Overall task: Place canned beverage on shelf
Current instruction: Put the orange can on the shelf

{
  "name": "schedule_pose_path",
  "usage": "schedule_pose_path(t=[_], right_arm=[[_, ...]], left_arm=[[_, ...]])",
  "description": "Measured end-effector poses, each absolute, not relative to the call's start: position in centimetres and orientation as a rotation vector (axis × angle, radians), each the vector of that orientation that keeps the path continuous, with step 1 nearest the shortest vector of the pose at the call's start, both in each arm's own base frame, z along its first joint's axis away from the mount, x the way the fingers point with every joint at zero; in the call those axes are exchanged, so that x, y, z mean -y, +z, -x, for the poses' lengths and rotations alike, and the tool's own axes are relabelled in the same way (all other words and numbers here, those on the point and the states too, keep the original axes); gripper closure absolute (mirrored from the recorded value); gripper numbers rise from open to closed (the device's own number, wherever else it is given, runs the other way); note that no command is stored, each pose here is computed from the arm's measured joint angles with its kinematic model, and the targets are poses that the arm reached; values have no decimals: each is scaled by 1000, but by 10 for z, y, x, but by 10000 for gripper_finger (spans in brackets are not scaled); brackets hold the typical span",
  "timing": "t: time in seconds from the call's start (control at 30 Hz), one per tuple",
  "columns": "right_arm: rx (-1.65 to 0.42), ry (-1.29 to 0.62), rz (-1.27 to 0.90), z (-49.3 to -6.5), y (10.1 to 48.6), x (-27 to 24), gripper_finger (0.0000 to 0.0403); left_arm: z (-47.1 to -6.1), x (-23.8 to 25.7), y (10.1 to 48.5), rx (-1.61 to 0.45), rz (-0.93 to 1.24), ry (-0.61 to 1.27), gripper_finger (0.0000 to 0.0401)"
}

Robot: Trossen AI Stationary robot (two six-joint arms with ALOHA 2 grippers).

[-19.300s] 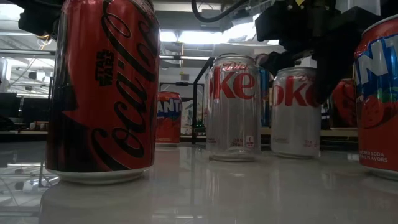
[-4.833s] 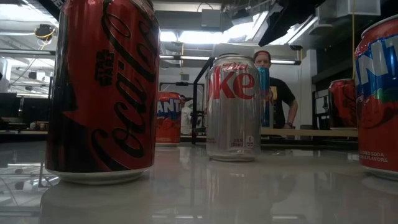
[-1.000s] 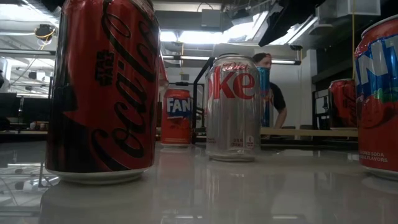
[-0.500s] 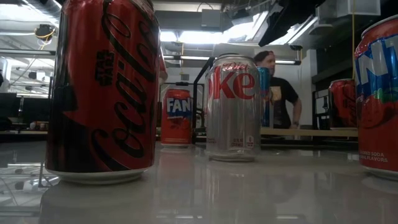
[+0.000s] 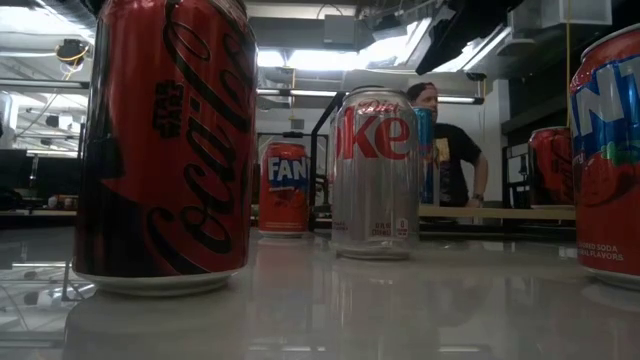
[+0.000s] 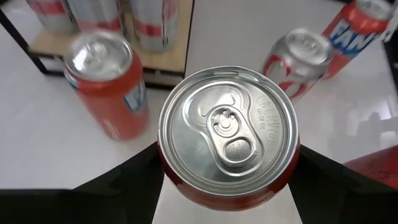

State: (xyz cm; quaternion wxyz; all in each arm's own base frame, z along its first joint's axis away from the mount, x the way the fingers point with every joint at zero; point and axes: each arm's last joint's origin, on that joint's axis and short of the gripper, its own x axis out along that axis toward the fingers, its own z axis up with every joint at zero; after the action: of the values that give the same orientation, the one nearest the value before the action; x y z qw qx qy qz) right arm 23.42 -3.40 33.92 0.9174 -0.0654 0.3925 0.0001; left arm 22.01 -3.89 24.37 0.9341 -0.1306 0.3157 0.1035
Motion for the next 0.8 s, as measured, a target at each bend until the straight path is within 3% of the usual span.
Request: schedule_pose_path(t=[0.53, 0.8], right_arm=[[-807, 0, 135, -234, 339, 34, 45], [-807, 0, 135, -234, 339, 34, 45]], left_arm=[[-251, 67, 195, -764, 255, 253, 125], [-255, 72, 190, -761, 239, 260, 125]])
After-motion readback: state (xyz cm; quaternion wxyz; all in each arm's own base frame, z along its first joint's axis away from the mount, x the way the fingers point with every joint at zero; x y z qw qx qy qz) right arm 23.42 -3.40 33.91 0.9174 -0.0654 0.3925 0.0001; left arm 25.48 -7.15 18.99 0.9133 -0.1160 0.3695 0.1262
